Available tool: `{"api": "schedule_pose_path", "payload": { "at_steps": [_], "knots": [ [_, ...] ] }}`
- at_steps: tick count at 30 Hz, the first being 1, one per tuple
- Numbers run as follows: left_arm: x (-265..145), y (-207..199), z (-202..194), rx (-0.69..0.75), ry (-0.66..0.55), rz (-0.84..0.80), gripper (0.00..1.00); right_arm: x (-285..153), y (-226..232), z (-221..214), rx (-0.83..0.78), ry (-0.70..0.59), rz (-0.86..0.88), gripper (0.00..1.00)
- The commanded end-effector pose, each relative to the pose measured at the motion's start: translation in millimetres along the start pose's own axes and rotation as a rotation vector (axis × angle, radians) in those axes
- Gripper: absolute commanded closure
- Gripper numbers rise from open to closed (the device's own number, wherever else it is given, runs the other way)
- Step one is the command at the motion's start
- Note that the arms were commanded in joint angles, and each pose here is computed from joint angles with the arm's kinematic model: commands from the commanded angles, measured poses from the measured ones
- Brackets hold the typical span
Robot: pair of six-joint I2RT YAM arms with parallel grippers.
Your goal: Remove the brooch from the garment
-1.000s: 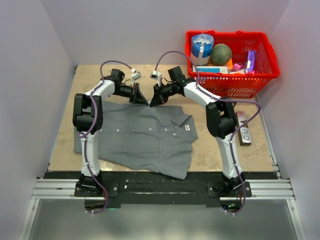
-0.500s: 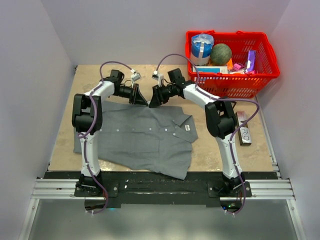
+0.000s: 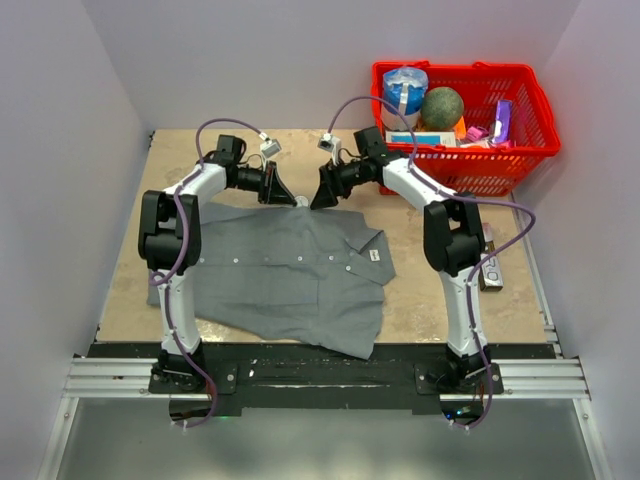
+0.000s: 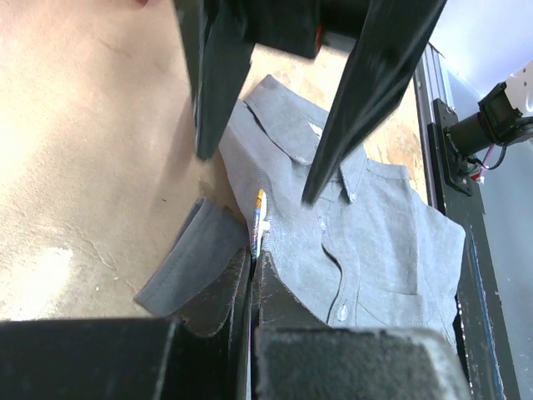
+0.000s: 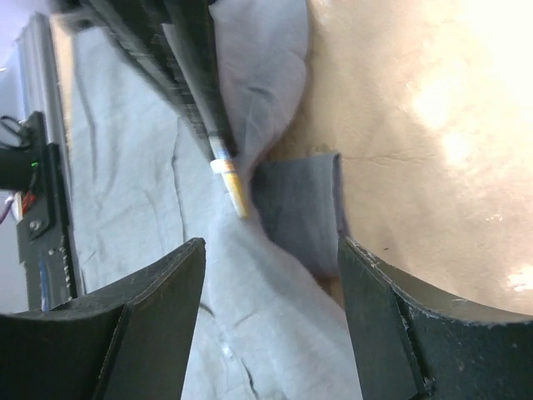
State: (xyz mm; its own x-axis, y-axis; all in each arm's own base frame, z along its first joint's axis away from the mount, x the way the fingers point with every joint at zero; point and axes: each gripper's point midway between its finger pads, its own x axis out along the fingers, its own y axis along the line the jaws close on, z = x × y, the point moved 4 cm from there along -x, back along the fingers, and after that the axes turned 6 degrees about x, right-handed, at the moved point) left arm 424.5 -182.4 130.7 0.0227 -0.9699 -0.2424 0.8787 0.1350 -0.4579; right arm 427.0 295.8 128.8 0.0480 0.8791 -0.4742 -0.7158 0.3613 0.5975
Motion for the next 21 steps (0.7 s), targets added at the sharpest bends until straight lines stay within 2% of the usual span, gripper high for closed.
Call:
{"api": "schedule_pose_path", "payload": {
  "at_steps": [1, 4, 9, 12, 21],
  "knots": [
    [-5.5, -13.6, 25.1, 0.072, -0.033, -0.007, 1.00, -34.4, 38.8, 34.2, -0.125, -0.071, 0.111, 0.32],
    [-5.4, -13.8, 26.9, 0.064, -0.038, -0.010, 1.00, -26.2, 40.9, 37.3, -0.092, -0.095, 0.138, 0.33],
    [-4.8, -16.6, 29.5, 0.058, -0.046, -0.026, 1.00, -10.8, 43.0, 46.1, -0.124, -0.107, 0.133, 0.37],
    [-5.0, -17.7, 29.6, 0.057, -0.046, -0.029, 1.00, -6.6, 39.2, 51.9, -0.116, -0.126, 0.118, 0.50],
    [-4.2, -18.1, 28.5, 0.036, -0.048, -0.044, 1.00, 4.2, 37.3, 47.4, -0.119, -0.105, 0.141, 0.65]
  ]
}}
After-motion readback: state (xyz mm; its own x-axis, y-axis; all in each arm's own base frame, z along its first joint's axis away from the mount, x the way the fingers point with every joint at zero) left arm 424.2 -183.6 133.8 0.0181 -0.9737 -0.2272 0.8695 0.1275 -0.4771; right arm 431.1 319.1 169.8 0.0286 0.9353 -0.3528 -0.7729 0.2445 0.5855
